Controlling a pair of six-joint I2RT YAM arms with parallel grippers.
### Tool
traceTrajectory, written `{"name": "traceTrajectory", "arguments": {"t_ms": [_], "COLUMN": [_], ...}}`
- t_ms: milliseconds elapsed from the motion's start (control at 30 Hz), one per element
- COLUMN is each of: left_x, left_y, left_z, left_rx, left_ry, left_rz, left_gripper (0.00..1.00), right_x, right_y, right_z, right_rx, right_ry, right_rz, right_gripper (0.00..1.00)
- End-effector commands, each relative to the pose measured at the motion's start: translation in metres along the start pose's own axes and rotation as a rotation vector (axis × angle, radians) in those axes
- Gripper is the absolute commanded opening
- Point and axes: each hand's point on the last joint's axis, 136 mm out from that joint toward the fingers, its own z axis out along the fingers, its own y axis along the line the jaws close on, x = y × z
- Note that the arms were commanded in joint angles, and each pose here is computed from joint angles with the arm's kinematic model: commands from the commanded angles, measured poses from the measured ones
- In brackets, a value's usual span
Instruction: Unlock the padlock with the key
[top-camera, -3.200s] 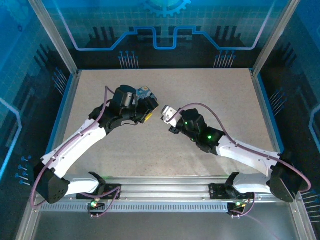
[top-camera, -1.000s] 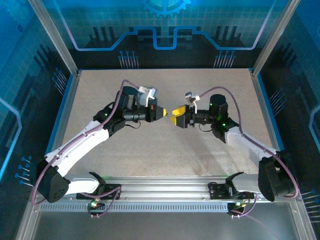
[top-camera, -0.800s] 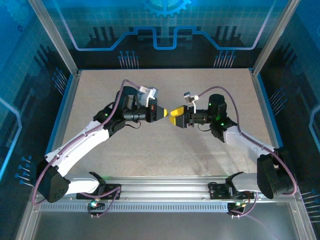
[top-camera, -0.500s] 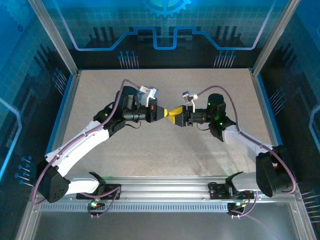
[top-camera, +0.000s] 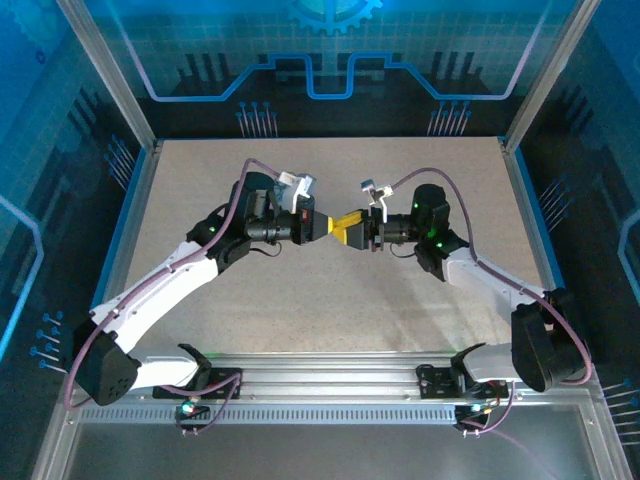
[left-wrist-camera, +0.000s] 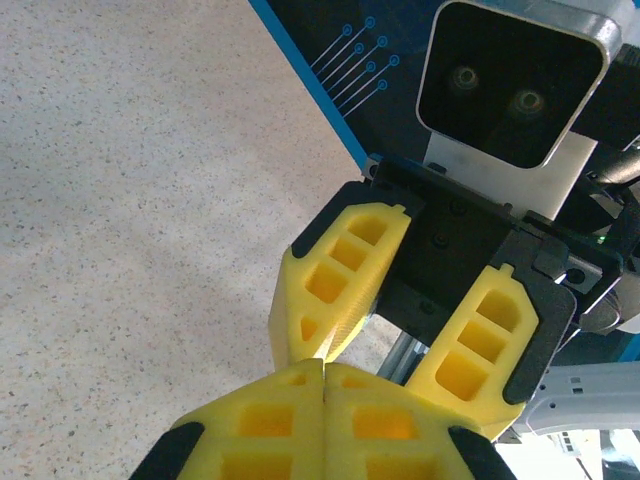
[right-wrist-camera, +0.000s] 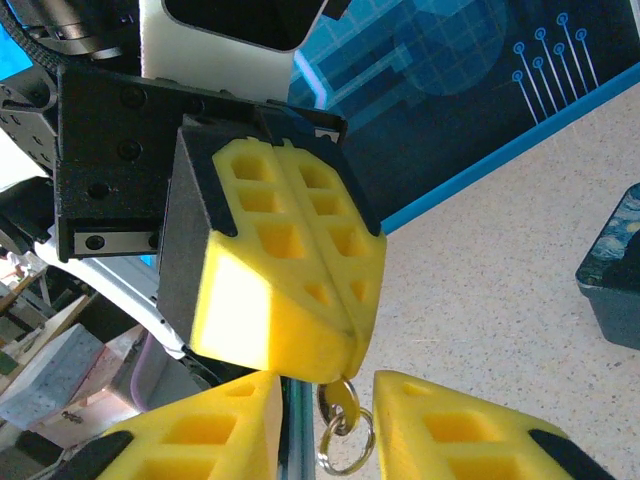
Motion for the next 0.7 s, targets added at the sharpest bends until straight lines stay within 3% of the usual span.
{"name": "traceTrajectory", "arguments": {"t_ms": [0,467,667], "left_x": [-0.0001,-0.0013,-0.0016], "left_y": [-0.0025,0.0000,-0.0006], "left_z": [0.0002,-0.0001,-0.0005], "left_rx": [0.015,0.005,0.008], "left_ry": [-0.004,-0.016,-0.017], "left_rz": [0.024,0.018,0.019], "left_gripper": [0.00,0.00,0.00], "right_x": [0.0016,0.0097,0.0104], "right_y": [0.0031,0.0010,-0.0003], "right_z": [0.0047,0.0041,0.0039], "right_rx": [-0.011,0.005,0.016], "right_ry": [0.007,0.025,0.022], "right_rz": [-0.011,0.000,0.004], "right_gripper": [0.28,0.17,0.05]}}
